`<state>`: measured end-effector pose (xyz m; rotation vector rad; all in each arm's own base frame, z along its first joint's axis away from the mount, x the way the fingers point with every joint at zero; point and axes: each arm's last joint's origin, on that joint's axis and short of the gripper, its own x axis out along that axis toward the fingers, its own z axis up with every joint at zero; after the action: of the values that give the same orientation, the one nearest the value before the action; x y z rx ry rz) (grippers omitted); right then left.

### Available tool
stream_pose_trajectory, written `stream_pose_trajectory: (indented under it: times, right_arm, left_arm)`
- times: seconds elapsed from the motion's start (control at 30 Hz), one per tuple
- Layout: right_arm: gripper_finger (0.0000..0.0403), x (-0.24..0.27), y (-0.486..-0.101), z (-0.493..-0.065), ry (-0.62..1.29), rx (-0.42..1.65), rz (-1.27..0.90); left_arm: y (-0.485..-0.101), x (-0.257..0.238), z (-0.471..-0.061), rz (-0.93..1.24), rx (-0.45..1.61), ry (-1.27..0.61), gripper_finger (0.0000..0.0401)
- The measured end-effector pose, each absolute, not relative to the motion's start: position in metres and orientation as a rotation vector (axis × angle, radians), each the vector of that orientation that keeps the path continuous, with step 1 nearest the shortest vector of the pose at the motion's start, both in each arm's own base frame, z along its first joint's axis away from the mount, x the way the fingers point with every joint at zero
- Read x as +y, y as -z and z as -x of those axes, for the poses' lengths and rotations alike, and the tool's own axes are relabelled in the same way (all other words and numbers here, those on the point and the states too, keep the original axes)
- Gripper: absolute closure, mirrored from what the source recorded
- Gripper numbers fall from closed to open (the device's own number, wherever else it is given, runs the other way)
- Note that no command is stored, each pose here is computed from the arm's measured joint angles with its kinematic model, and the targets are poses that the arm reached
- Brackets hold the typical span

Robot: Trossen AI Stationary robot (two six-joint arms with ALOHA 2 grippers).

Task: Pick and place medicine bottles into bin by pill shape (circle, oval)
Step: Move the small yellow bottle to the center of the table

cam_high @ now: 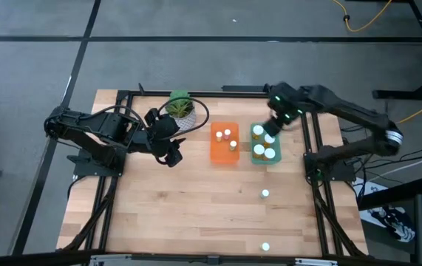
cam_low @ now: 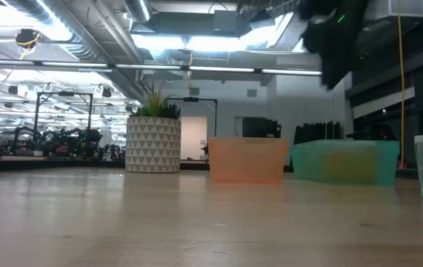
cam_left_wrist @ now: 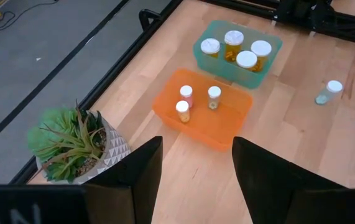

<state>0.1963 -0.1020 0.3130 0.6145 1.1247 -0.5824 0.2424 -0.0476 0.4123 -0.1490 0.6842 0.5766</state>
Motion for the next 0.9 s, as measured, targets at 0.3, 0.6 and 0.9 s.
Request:
stream_pose_trajectory:
  times: [0.3,0.6,0.9]
  right_arm:
    - [0.0278,-0.027,-0.328,-0.142,0.460,0.984,-0.687]
    - [0.0278,0.016,-0.294,-0.116,0.273,1.104,-0.745]
    - [0.0278,0.067,-0.292,-0.118,0.055,1.133,-0.737]
  left_arm:
    - [-0.410,-0.050,-0.252,0.164,0.667,-0.564,0.0214]
    - [-0.382,-0.064,-0.294,0.186,0.731,-0.505,0.0214]
    - [-0.360,-0.093,-0.338,0.260,0.641,-0.384,0.0214]
